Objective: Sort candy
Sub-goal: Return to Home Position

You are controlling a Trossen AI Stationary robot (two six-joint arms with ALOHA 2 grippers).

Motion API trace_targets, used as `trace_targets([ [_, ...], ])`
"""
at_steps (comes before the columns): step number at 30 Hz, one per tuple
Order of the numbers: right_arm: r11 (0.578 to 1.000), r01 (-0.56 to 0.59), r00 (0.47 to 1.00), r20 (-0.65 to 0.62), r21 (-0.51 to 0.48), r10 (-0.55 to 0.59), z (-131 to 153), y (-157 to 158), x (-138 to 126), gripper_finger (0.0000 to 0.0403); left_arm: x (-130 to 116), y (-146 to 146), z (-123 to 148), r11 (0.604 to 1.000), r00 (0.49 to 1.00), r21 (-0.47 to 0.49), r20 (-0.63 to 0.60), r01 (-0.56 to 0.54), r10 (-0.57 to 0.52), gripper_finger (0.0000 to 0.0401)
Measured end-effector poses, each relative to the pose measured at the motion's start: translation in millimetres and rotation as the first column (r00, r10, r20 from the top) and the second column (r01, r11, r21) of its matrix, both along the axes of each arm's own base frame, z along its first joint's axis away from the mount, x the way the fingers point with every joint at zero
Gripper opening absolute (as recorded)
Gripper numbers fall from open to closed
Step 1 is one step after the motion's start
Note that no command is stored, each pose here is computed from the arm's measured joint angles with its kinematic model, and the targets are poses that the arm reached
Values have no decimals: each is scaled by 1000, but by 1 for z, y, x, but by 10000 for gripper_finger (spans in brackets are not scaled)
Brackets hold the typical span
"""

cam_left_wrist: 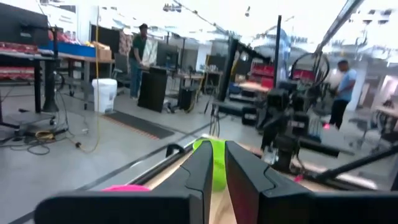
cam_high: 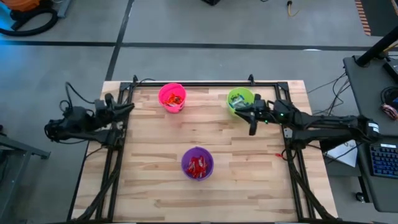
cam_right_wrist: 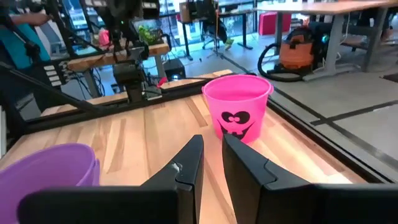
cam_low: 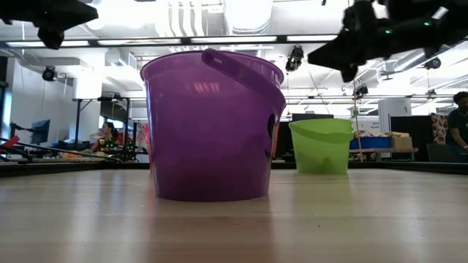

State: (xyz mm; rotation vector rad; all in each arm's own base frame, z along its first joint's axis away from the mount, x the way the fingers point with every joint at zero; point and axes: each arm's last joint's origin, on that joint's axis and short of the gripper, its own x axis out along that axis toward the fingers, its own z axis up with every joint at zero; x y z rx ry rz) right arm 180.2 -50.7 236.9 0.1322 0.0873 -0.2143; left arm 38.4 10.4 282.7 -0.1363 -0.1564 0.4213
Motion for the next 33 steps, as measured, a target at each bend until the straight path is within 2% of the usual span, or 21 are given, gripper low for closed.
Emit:
trace_targets([
  [6, 1000, -2, 999, 50, -9, 3, -12, 8, -24, 52, 9, -1, -11, 1000, 998, 4, -61, 0, 1, 27],
  [14, 1000, 1, 993, 121, 16, -3, -38, 15, -49, 52, 26, -4, -38, 999, 1000, -40, -23, 13, -13, 27],
  [17, 1000, 10, 983, 185, -2, -9, -44, 17, -59, 52, 35, -5, -54, 999, 999, -42, -27, 19, -20, 27],
  [21, 996, 87, 961, 266, -33, -75, -51, 18, -68, 52, 47, -7, -86, 999, 998, -44, -64, 18, -20, 27],
  [23, 991, 131, 958, 261, -36, -117, -51, 17, -70, 52, 53, -8, -104, 997, 997, -69, -71, 17, -22, 27],
  [25, 982, 186, 943, 287, -30, -170, -49, 16, -72, 52, 56, -8, -108, 996, 999, -87, -29, 11, -14, 27],
  [27, 973, 230, 931, 294, -11, -216, -48, 15, -73, 52, 58, -7, -108, 998, 999, -64, -30, -20, 18, 27],
  [30, 967, 255, 926, 284, 12, -247, -50, 14, -73, 52, 58, -5, -112, 993, 991, -47, -84, -104, 100, 27],
  [33, 965, 255, 924, 281, 59, -261, -51, 13, -72, 52, 60, -6, -115, 991, 991, -89, -99, -100, 91, 27],
])
